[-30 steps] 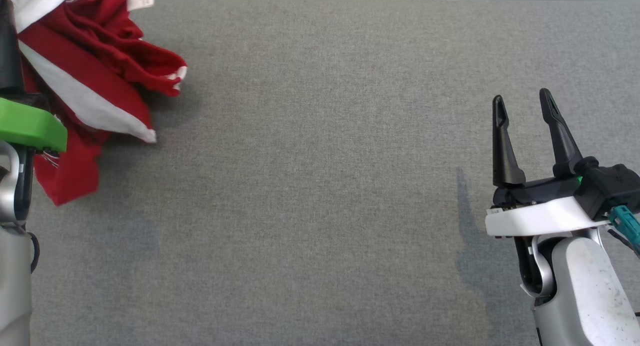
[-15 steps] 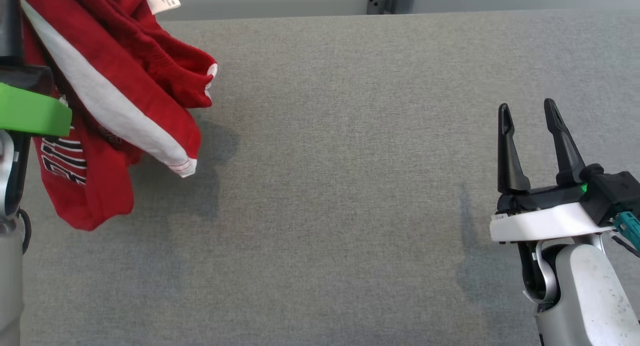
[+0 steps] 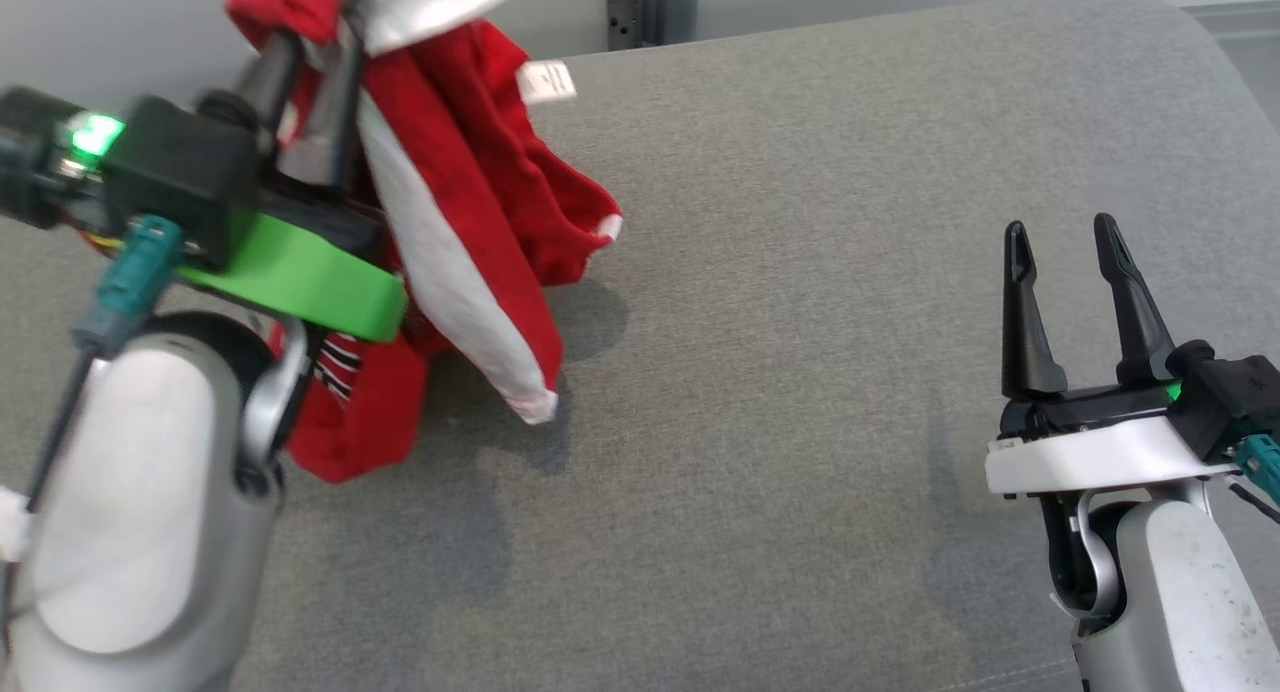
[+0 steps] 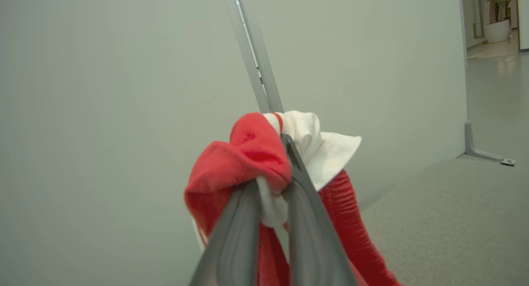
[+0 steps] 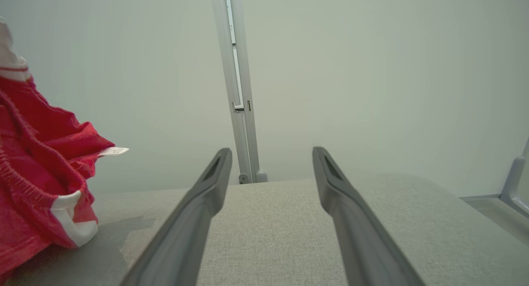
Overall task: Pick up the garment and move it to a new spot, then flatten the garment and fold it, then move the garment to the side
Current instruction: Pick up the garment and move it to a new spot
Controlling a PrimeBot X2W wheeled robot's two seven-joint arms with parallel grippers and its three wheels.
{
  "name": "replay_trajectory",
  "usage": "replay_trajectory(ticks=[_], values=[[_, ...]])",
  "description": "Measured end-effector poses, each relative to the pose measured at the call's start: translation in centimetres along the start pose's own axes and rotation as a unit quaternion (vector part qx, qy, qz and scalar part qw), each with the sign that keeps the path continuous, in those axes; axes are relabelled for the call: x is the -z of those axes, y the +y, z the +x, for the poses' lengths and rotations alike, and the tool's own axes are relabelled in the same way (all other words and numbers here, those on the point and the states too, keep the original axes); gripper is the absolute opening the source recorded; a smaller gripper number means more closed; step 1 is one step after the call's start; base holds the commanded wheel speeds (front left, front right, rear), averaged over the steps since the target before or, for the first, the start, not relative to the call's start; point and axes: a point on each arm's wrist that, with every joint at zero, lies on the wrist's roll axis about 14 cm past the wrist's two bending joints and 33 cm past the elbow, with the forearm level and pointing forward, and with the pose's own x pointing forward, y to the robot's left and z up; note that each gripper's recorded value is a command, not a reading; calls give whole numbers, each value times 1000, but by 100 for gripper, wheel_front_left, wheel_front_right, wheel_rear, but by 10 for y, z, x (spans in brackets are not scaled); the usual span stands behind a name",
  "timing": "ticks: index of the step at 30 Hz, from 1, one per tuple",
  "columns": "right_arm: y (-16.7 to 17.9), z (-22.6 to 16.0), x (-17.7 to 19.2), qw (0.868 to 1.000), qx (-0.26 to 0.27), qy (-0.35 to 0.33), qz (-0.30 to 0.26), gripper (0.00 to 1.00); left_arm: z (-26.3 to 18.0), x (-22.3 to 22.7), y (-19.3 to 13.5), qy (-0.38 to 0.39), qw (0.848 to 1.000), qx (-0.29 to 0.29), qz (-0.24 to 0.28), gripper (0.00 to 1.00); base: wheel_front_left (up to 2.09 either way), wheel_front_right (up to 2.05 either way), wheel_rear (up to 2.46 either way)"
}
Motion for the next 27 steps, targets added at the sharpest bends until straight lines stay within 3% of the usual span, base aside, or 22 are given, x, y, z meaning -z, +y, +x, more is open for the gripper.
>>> replay_trajectory(ticks=[9, 19, 20, 22, 27], values=[[-32, -18, -1, 999, 45, 10, -16, 100, 3, 98, -108, 95, 982, 93, -131, 0, 0, 0, 0], [-54, -33, 13, 996, 77, 41, -27, 100, -37, 183, -217, 209, 938, 191, -200, 0, 0, 0, 0], [-55, -33, 14, 996, 78, 42, -28, 100, -39, 185, -221, 209, 937, 194, -204, 25, 0, 0, 0], [-57, -34, 15, 995, 81, 44, -29, 100, -43, 188, -226, 210, 935, 198, -208, 100, 0, 0, 0], [-53, -30, 15, 996, 75, 41, -28, 100, -43, 183, -220, 193, 941, 185, -206, 100, 0, 0, 0]])
